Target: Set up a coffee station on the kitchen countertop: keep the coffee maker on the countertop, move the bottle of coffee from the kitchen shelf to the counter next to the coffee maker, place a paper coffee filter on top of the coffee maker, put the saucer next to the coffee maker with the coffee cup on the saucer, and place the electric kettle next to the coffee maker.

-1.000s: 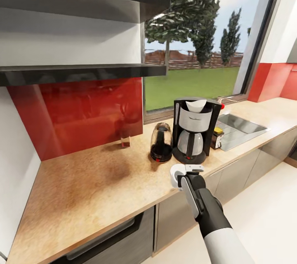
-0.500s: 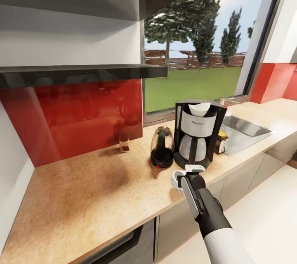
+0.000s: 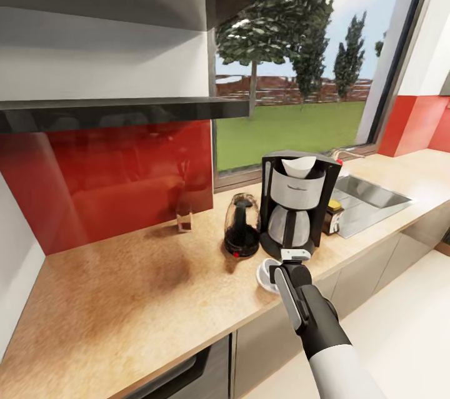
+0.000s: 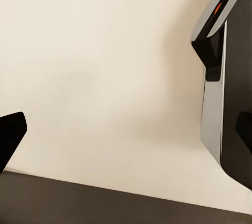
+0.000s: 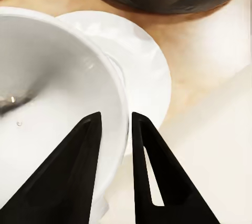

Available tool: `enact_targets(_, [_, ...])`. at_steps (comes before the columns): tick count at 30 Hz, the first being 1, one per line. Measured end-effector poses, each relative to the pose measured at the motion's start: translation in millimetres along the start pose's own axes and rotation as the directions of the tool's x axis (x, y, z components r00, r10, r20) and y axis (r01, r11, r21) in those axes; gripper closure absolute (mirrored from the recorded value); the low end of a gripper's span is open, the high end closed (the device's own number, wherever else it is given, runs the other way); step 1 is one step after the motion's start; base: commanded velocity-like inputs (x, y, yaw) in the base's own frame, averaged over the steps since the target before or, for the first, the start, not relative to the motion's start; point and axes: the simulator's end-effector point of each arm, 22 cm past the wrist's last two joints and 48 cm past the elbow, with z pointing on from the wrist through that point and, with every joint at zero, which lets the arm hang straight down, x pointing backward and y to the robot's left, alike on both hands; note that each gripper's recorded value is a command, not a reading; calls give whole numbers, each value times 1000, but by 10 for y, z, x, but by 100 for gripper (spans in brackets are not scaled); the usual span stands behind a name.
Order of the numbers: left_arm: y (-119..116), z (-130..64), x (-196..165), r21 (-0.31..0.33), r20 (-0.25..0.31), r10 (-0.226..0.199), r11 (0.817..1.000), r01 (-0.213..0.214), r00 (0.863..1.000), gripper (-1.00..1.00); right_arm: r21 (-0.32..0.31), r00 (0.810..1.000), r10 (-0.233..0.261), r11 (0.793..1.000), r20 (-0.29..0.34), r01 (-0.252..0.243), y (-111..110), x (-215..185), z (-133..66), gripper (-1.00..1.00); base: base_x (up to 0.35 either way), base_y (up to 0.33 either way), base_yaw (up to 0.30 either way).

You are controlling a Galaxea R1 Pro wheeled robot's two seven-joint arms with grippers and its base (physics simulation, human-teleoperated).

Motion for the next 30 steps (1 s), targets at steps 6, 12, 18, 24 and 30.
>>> enact_targets(6, [-2,0,7,0,-1,0,1000,0,1000,-100,7,1000,2,1000,-7,-2,-45,16,13,100,8,-12,0])
enact_targets(12, [-5,-1,11,1,-2,0,1000,0,1000,-100,72,1000,-8,997,-26,10,-198,54,7,100,1,-1,0])
enact_targets(18, [-5,-1,11,1,-2,0,1000,0,1000,-100,91,1000,-6,996,-29,8,-237,59,2,100,0,0,0])
enact_targets(24, [-5,-1,11,1,-2,0,1000,0,1000,-100,92,1000,-6,996,-27,8,-236,51,-4,100,0,0,0])
enact_targets(30, [-5,-1,11,1,-2,0,1000,0,1000,-100,91,1000,-5,996,-21,7,-234,24,-18,100,0,0,0])
